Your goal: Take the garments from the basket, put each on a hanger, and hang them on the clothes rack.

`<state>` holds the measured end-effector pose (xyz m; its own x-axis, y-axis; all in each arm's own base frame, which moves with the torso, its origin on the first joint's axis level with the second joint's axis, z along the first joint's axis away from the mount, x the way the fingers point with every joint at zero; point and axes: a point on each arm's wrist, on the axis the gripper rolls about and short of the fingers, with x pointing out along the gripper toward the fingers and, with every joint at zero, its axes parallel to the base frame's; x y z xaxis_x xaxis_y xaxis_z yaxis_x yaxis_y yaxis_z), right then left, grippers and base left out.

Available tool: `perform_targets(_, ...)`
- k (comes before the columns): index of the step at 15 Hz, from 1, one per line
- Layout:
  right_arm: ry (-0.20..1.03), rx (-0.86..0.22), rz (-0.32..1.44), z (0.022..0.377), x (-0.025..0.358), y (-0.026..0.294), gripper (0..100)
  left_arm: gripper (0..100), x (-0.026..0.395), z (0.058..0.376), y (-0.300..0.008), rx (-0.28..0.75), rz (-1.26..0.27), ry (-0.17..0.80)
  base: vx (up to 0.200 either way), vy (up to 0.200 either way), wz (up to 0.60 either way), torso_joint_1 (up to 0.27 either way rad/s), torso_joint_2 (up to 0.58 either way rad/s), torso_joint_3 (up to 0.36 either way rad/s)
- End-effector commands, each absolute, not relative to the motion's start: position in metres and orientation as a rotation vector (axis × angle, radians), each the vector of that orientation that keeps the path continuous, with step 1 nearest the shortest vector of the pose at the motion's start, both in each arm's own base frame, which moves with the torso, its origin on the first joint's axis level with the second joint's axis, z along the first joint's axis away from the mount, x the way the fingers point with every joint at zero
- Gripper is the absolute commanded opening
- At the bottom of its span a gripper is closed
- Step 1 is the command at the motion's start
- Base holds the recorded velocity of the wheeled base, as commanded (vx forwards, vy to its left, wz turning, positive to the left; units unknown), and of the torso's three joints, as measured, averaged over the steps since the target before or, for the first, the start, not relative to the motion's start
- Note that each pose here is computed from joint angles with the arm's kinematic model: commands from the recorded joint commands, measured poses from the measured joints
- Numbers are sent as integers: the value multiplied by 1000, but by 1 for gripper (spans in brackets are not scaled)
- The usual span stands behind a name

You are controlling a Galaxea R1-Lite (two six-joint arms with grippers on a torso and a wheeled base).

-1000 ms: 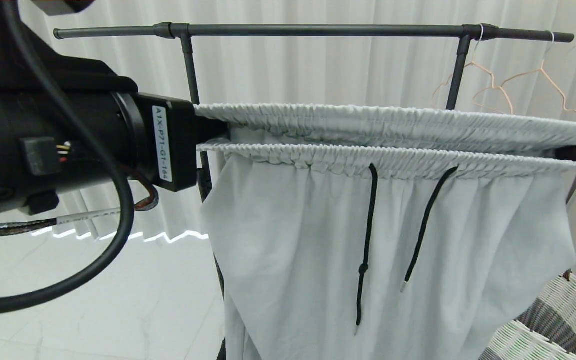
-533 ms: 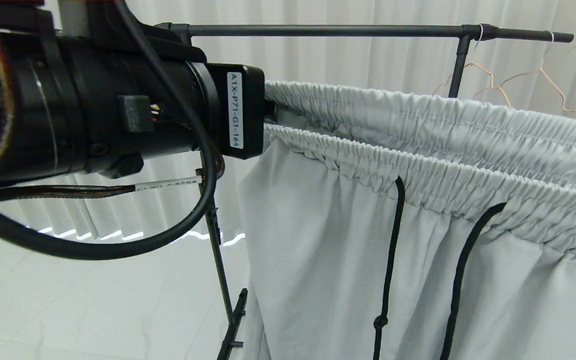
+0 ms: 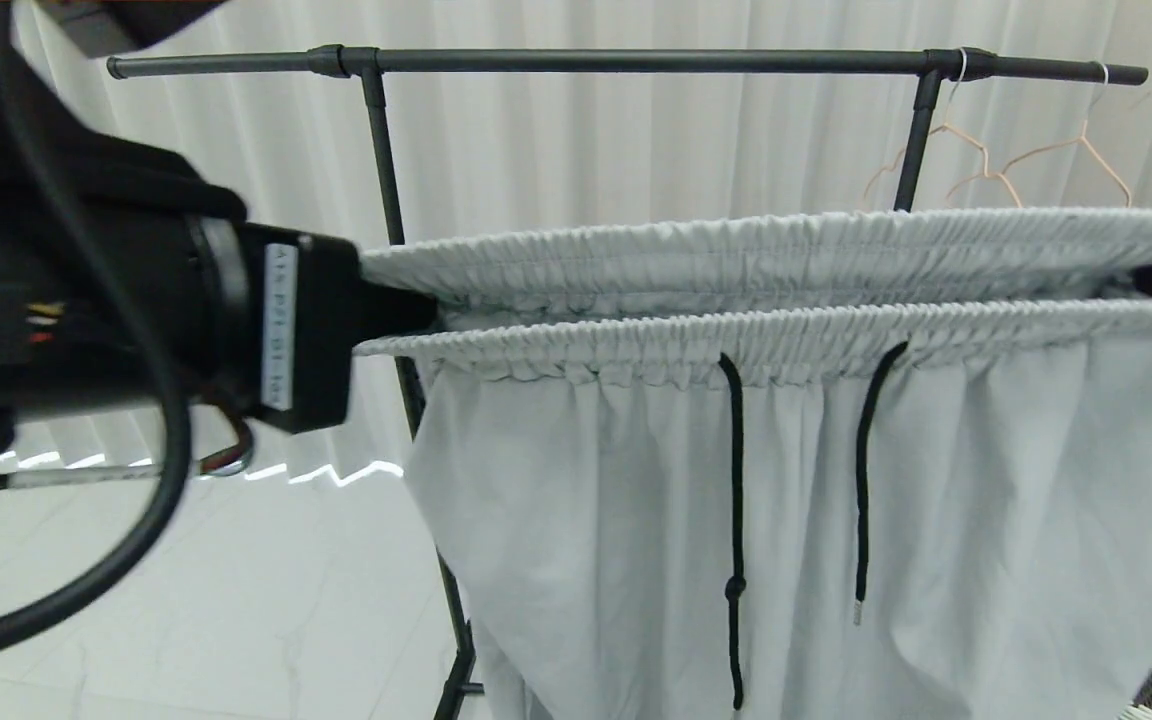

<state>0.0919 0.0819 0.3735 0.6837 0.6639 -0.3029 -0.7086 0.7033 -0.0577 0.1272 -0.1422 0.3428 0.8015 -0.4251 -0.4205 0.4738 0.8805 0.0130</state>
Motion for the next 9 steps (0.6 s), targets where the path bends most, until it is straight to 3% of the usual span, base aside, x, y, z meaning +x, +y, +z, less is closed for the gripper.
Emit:
perform_targets(1,263,-175,768,370,125,110,0,0,93,358,-106,48,-500,405,0,0,0,0,0,0)
perform_targets(4,171,-146,795,374,143,134,0,0,64,362,-92,24,-618,405,0,0,0,0,0,0)
perform_targets(6,135,-136,828,379,148,148,0,0,42,366,-89,26,-796,382,0,0,0,0,0,0)
perform_targets(9,129,-135,828,381,146,147,0,0,40,366,-91,31,-825,382,0,0,0,0,0,0)
